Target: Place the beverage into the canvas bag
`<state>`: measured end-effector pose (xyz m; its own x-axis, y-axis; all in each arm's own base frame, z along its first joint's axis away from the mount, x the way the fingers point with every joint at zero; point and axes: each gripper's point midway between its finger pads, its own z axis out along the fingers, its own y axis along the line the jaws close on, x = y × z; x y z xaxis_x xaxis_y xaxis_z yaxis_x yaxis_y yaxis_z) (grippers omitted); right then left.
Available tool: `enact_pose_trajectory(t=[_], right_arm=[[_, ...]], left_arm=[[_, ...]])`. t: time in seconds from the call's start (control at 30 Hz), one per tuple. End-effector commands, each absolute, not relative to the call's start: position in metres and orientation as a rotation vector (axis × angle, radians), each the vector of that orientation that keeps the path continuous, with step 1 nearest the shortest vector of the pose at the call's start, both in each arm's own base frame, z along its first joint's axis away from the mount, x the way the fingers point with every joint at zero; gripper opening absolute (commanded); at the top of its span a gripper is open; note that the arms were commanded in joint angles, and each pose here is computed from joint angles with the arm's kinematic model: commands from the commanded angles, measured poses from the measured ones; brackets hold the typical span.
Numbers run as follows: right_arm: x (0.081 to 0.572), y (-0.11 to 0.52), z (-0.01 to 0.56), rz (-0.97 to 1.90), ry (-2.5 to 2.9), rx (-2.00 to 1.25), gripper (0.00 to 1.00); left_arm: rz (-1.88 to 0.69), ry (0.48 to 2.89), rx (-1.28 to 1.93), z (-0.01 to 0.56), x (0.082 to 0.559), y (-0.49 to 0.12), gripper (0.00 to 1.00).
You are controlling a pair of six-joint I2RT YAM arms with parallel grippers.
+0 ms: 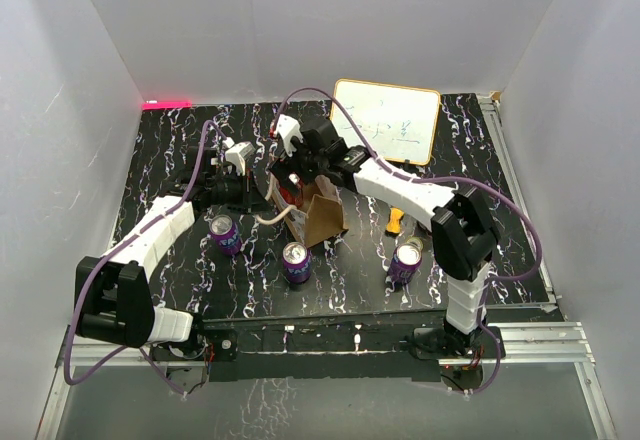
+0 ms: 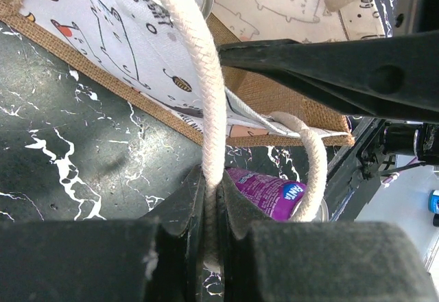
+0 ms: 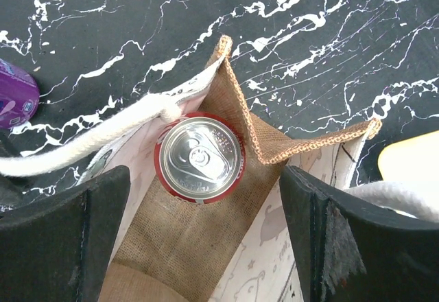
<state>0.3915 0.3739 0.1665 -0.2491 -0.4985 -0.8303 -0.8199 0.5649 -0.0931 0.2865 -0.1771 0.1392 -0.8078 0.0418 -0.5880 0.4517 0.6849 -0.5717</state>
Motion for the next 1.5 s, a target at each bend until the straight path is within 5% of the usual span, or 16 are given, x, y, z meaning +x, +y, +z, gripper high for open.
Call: enact_pose_trajectory(t=[0.0,0.7,0.93,1.17,1.47], right_arm=[[0.387,0.379,0.229,0.478,1.776,-1.09,0.93],[0.276,0.387,0.297,0.854,1.517,-1.415,0.93],[0.274,0.376,0.314,0.809,1.499,-1.391,0.93],[0.296,0.313,0.313,0.472,1.501,-1.301,0.94],[0.353,0.144,0.291,0.166,1.744,-0.776,0.97]], left_arm=[[-1.029,2.33,0.377,0.149,0.288,-0.18,0.0],[-1.013,2.359,0.396,0.147,0.299,-0.18,0.0],[-1.006,2.344,0.408,0.151,0.299,-0.18,0.0],[-0.978,2.319,0.415,0.155,0.299,-0.177,0.0],[-0.98,2.313,0.425,0.156,0.299,-0.178,0.0]])
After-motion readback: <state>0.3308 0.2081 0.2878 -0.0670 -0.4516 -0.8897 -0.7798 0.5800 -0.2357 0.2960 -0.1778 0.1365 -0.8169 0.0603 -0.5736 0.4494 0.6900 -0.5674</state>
